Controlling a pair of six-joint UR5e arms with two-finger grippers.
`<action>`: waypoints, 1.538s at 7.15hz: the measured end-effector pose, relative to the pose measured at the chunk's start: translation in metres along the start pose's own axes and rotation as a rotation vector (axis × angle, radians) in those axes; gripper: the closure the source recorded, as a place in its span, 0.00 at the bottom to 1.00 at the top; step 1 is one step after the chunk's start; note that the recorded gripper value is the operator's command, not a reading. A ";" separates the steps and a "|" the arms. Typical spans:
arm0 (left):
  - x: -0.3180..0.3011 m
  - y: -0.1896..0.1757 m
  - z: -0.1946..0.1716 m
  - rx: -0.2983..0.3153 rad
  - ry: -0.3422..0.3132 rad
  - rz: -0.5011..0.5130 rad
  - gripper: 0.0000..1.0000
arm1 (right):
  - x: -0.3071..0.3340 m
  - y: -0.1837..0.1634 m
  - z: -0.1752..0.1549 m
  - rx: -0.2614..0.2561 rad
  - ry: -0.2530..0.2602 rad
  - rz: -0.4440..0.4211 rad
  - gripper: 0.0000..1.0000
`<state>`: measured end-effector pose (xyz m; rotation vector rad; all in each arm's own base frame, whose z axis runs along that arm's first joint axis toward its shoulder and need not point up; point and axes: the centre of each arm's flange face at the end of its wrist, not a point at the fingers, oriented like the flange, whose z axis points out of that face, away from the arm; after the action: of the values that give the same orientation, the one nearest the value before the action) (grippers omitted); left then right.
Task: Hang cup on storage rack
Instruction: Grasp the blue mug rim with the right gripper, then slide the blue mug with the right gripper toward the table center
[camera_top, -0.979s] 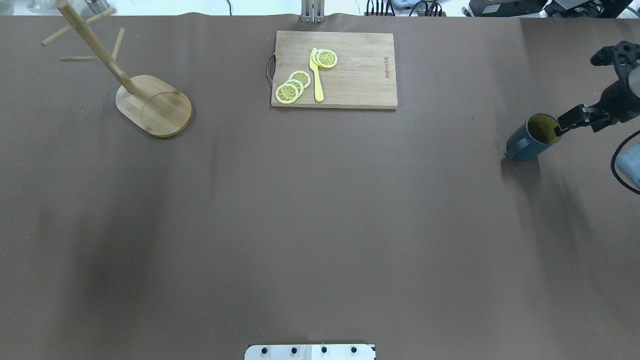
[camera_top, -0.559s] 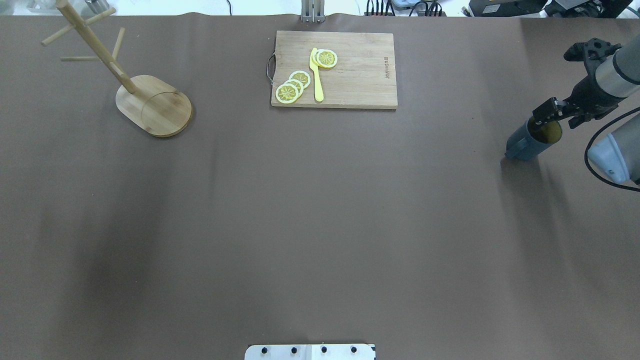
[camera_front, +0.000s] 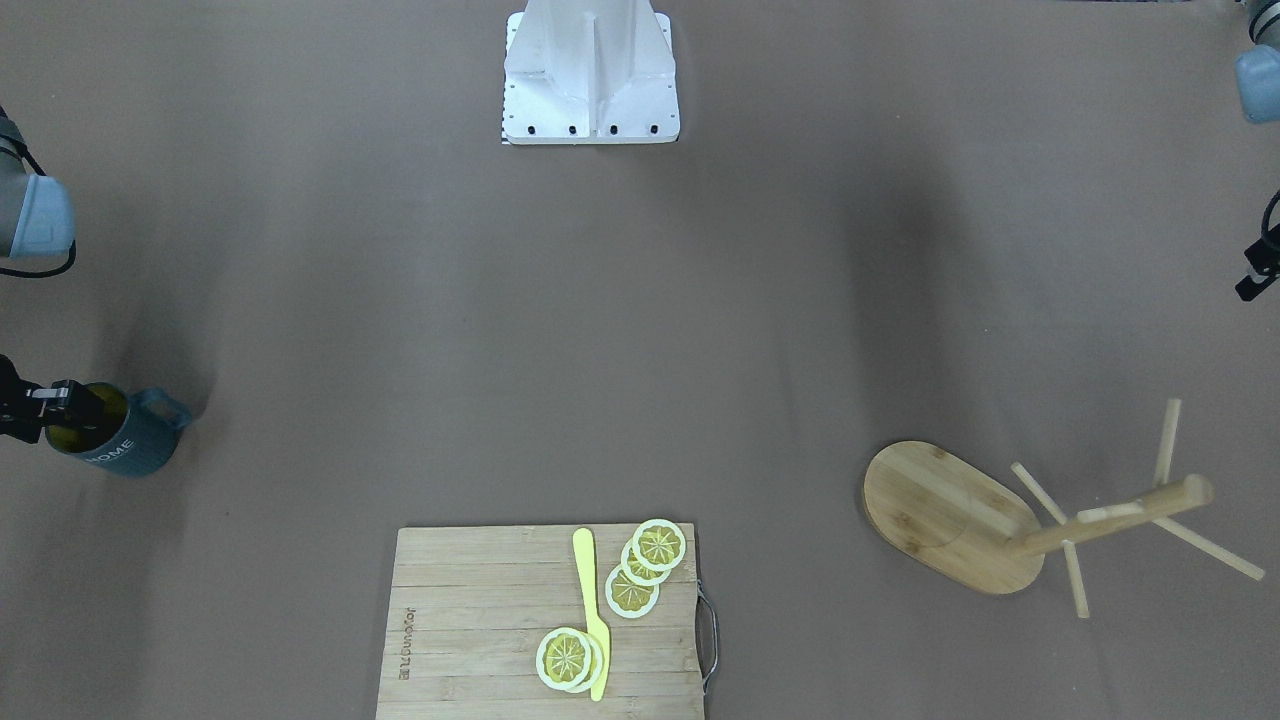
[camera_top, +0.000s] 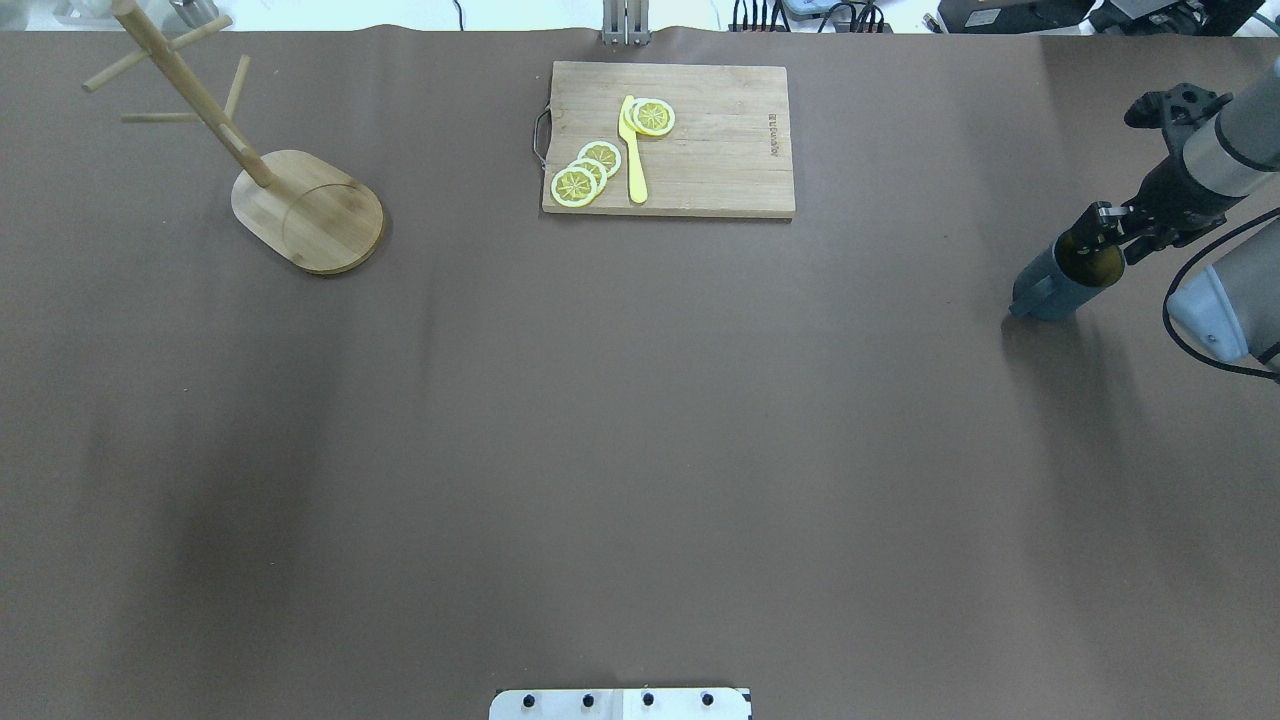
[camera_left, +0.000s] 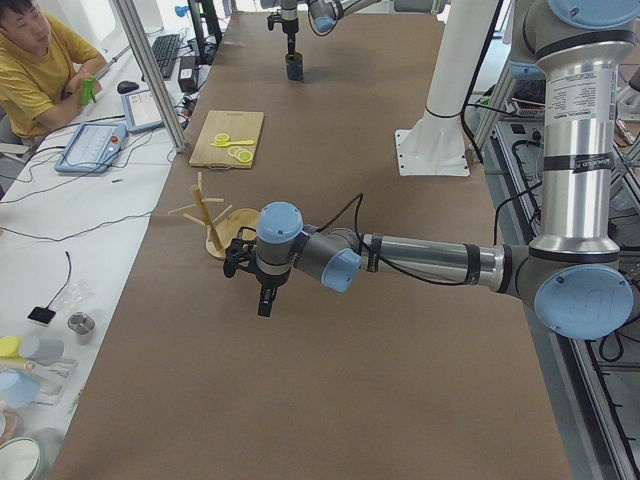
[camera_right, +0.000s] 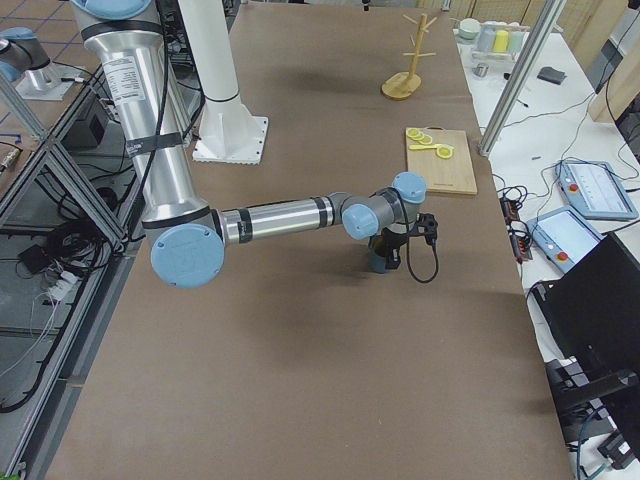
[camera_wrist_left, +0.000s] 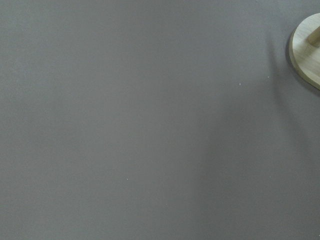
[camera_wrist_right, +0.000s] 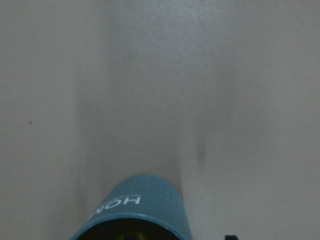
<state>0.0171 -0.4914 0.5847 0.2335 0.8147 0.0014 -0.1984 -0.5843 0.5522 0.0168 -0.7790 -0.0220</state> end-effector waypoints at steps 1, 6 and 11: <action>0.000 -0.001 0.000 0.001 0.000 0.000 0.02 | 0.002 -0.001 0.002 -0.004 0.003 0.003 1.00; 0.000 -0.002 0.002 -0.004 0.005 -0.002 0.02 | -0.094 -0.013 -0.023 0.023 -0.090 -0.023 1.00; -0.004 -0.001 0.007 -0.012 0.003 -0.008 0.02 | -0.417 0.060 -0.032 0.046 -0.239 0.101 1.00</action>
<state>0.0195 -0.4947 0.5921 0.2185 0.8180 -0.0010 -0.4717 -0.5128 0.2379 0.0188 -1.0184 0.0915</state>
